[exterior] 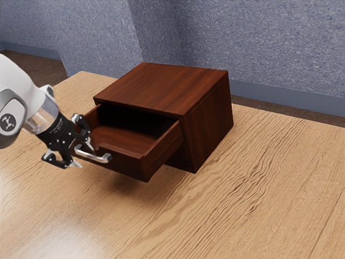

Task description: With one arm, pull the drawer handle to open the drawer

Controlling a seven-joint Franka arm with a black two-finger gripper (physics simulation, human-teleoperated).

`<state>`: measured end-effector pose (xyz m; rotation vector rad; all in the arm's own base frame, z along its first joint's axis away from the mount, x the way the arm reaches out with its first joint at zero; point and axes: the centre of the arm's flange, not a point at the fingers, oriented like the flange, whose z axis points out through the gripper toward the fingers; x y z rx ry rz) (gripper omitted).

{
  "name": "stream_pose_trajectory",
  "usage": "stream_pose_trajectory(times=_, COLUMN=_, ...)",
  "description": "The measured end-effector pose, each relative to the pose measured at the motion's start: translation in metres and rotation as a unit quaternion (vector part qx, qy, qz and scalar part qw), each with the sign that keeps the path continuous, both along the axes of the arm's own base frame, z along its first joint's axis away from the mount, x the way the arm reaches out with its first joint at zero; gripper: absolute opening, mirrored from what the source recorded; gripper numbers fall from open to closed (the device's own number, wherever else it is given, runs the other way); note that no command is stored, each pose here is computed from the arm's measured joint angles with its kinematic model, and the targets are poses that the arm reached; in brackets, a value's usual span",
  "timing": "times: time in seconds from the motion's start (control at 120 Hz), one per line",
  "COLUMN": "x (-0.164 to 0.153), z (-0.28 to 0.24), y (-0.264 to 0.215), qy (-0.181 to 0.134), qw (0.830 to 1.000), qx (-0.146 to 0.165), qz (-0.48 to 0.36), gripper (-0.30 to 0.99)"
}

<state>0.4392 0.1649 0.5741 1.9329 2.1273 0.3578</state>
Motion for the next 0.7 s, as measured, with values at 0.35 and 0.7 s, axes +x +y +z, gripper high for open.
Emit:
stream_pose_trajectory(times=0.35, x=-0.003, z=0.174, y=-0.06, qy=-0.03, qw=0.998, qx=0.0, qz=-0.063, gripper=0.64)
stream_pose_trajectory(times=0.7, x=-0.017, z=0.102, y=-0.117, qy=0.145, qw=0.984, qx=-0.028, qz=-0.094, gripper=0.68)
